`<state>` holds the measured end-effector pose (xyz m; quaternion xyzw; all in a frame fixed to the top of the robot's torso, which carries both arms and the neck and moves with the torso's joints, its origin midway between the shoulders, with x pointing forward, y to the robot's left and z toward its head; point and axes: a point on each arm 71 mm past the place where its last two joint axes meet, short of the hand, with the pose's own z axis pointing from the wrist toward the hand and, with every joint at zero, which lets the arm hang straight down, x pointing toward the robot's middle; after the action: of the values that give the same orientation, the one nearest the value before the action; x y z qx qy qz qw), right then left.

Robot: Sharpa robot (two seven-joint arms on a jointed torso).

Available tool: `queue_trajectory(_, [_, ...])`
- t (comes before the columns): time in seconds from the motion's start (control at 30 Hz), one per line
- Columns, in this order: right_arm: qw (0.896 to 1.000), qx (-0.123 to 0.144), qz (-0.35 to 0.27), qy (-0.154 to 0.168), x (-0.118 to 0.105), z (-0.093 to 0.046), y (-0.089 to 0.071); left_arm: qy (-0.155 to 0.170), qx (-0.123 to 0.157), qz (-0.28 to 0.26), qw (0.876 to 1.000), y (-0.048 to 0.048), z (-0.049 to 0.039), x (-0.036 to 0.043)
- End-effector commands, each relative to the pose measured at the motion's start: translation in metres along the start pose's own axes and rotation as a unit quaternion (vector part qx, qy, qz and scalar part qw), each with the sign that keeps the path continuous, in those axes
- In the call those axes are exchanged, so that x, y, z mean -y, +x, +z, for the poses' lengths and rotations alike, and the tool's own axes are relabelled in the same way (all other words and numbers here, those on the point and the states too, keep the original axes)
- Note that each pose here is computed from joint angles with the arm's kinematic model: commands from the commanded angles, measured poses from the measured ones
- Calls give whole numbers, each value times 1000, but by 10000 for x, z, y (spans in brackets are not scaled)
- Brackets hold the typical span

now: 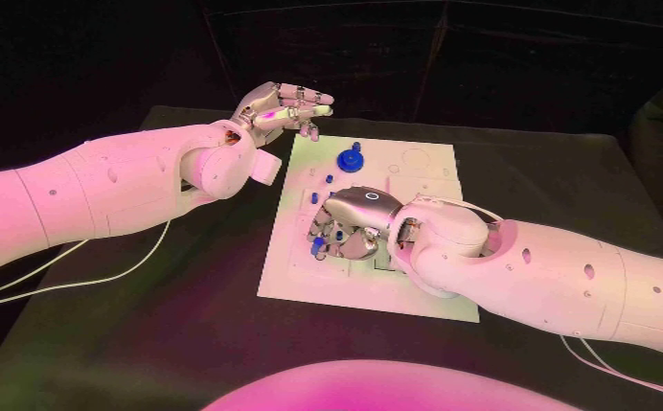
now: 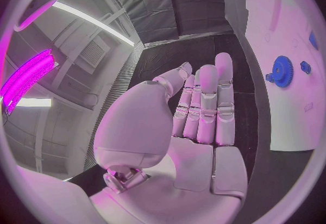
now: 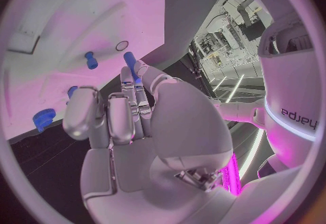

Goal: Assemble the parts on the task board

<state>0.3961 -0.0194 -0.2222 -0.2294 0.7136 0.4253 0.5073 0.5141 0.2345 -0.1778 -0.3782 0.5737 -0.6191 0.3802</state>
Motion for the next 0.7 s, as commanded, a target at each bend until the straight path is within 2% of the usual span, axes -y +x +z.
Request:
queue_trajectory(0.03, [1000,-15,-14,-7,-12,6,20,3,-6,-4,1000,15,7,15])
queue_trajectory(0.27, [1000,-25,-19,-6,-12,3,36,3,-5,-4,1000,9,8,14])
queue_trajectory(0.7, [999,-24,-42,10,31,-9,33,3,-5,-3,1000,5,12,11])
